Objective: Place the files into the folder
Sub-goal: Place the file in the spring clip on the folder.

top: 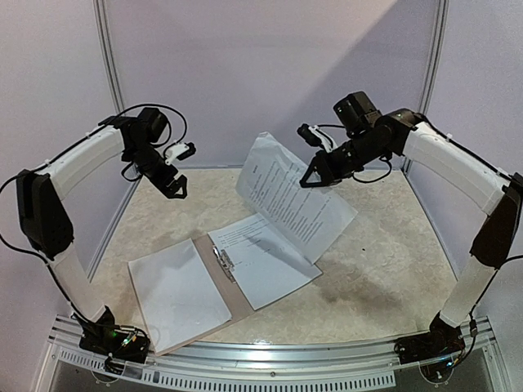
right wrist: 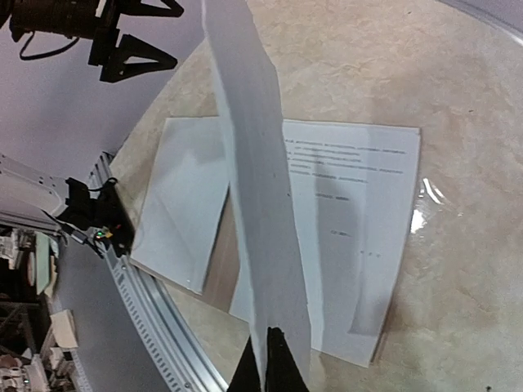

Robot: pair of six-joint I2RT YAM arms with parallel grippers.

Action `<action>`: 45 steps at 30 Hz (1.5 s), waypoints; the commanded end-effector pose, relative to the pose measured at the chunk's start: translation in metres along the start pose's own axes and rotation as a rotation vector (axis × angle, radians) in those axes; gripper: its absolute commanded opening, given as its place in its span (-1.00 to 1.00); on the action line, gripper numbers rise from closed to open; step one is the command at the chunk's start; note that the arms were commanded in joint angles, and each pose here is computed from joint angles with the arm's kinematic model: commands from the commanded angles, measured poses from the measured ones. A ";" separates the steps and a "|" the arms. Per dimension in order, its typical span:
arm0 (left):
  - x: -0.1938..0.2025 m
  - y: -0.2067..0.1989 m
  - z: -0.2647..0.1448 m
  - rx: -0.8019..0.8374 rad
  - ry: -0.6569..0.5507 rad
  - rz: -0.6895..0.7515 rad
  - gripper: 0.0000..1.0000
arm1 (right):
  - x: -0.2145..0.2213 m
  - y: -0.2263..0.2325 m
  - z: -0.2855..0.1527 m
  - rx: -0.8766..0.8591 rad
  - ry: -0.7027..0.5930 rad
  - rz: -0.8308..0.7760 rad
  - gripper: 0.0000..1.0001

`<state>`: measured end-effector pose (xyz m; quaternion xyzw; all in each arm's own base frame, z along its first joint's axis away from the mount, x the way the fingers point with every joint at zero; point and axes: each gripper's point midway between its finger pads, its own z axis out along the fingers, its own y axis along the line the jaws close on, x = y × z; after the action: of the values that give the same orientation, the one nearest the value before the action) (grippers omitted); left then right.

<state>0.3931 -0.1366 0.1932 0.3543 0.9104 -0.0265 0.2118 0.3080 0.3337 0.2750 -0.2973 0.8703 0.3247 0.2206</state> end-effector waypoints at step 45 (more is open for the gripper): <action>0.026 -0.006 0.023 0.103 0.049 -0.058 0.93 | 0.088 -0.074 0.188 -0.262 0.218 0.452 -1.00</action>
<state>0.3790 -0.1304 0.1639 0.3443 0.9208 -0.0612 0.1729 0.3263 0.3831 0.0620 -0.1497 0.8835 0.4439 0.0057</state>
